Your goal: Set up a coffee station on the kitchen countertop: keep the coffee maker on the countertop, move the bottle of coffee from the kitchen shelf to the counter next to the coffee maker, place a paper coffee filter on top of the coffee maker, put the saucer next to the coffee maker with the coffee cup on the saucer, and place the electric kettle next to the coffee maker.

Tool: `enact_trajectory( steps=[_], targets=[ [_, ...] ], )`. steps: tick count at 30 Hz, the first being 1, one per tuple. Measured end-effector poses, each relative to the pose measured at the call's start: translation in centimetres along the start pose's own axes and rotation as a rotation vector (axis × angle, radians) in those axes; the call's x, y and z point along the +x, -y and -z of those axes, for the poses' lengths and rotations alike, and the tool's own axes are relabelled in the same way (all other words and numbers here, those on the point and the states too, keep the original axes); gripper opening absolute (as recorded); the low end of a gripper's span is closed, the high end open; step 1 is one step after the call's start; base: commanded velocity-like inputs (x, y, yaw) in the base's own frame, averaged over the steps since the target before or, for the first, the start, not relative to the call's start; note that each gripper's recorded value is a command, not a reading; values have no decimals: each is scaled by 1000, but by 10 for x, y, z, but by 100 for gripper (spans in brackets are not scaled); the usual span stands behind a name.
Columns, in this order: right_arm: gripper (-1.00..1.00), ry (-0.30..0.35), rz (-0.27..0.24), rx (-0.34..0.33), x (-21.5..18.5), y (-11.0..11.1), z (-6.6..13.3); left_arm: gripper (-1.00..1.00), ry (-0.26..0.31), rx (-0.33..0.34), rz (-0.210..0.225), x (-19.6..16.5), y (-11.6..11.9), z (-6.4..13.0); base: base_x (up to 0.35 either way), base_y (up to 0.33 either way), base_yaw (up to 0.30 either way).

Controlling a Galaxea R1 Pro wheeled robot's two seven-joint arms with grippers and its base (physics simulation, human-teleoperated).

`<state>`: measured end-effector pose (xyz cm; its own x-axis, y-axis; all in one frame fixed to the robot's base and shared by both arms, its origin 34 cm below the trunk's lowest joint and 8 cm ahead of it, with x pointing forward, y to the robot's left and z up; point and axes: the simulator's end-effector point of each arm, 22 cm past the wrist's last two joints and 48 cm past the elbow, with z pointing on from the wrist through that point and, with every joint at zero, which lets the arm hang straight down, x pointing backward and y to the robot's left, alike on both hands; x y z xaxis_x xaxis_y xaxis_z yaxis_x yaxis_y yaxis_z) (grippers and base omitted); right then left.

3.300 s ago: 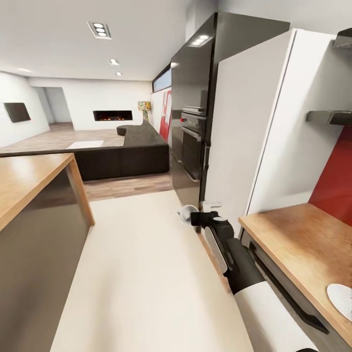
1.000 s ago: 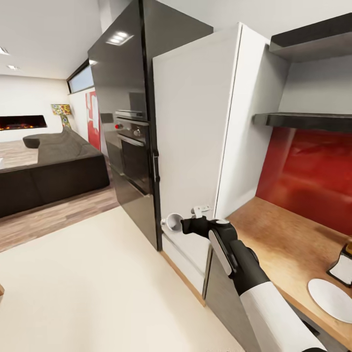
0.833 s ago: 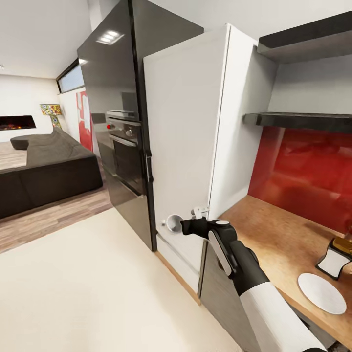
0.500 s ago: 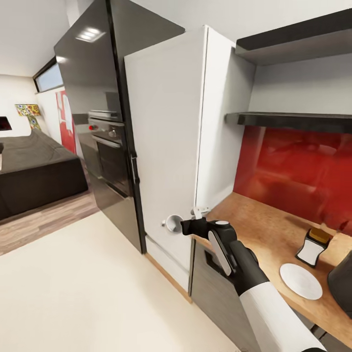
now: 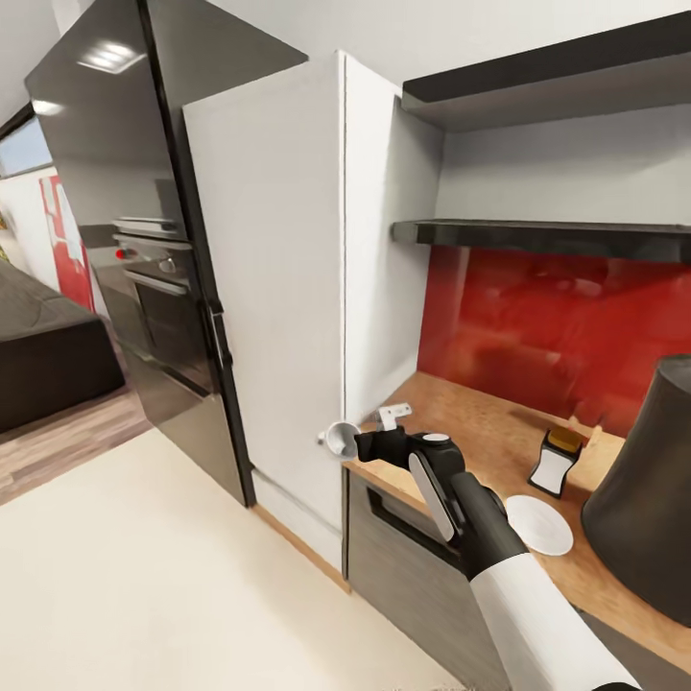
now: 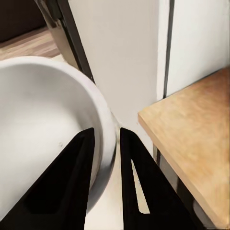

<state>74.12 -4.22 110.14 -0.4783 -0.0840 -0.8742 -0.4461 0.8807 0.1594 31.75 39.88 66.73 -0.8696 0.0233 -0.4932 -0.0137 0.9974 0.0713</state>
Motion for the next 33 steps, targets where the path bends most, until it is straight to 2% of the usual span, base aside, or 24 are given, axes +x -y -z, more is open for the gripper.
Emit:
enact_trajectory(
  steps=[33],
  targets=[
    [-100,-2,1,2,0,1,0,100,0,-3,0,0,-1,0,0,0,-273]
  ],
)
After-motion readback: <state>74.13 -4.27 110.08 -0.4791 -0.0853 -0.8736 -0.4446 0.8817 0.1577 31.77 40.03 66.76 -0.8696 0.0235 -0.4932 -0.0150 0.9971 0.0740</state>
